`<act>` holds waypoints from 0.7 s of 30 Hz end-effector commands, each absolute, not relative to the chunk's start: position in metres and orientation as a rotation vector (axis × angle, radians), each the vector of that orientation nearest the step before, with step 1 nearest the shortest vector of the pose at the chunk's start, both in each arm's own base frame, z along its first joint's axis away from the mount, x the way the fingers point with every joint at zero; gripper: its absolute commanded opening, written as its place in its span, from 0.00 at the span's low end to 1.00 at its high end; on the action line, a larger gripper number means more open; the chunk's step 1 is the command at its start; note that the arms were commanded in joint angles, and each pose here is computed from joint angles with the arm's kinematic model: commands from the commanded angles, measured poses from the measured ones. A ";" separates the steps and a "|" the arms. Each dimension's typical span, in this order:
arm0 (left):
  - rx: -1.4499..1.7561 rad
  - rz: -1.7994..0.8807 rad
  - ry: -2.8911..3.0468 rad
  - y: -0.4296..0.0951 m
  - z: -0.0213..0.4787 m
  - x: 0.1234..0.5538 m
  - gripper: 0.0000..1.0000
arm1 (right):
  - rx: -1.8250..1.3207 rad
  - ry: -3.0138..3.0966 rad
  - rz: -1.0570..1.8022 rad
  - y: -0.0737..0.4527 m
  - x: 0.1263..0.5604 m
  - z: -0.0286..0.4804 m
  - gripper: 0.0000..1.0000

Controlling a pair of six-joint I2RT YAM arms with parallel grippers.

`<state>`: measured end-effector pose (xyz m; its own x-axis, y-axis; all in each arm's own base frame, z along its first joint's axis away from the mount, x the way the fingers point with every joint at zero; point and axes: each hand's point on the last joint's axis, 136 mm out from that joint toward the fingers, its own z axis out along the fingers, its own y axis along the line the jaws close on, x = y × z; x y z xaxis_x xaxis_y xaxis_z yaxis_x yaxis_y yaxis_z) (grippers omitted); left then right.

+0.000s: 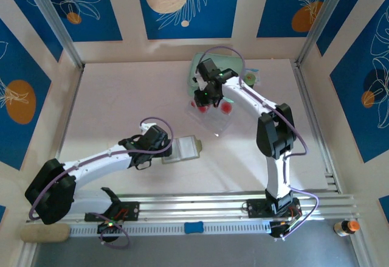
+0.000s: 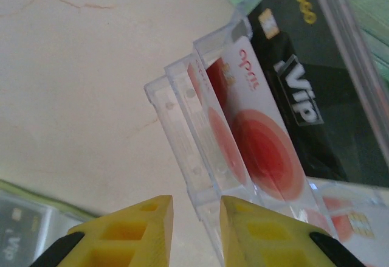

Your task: Put the credit cards into the card holder

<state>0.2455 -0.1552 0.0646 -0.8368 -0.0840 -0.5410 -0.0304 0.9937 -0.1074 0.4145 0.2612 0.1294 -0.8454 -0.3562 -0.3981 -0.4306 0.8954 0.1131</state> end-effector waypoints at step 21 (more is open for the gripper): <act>-0.091 -0.131 2.580 -0.153 0.060 0.246 1.00 | -0.734 2.677 -0.022 0.265 0.448 0.096 0.21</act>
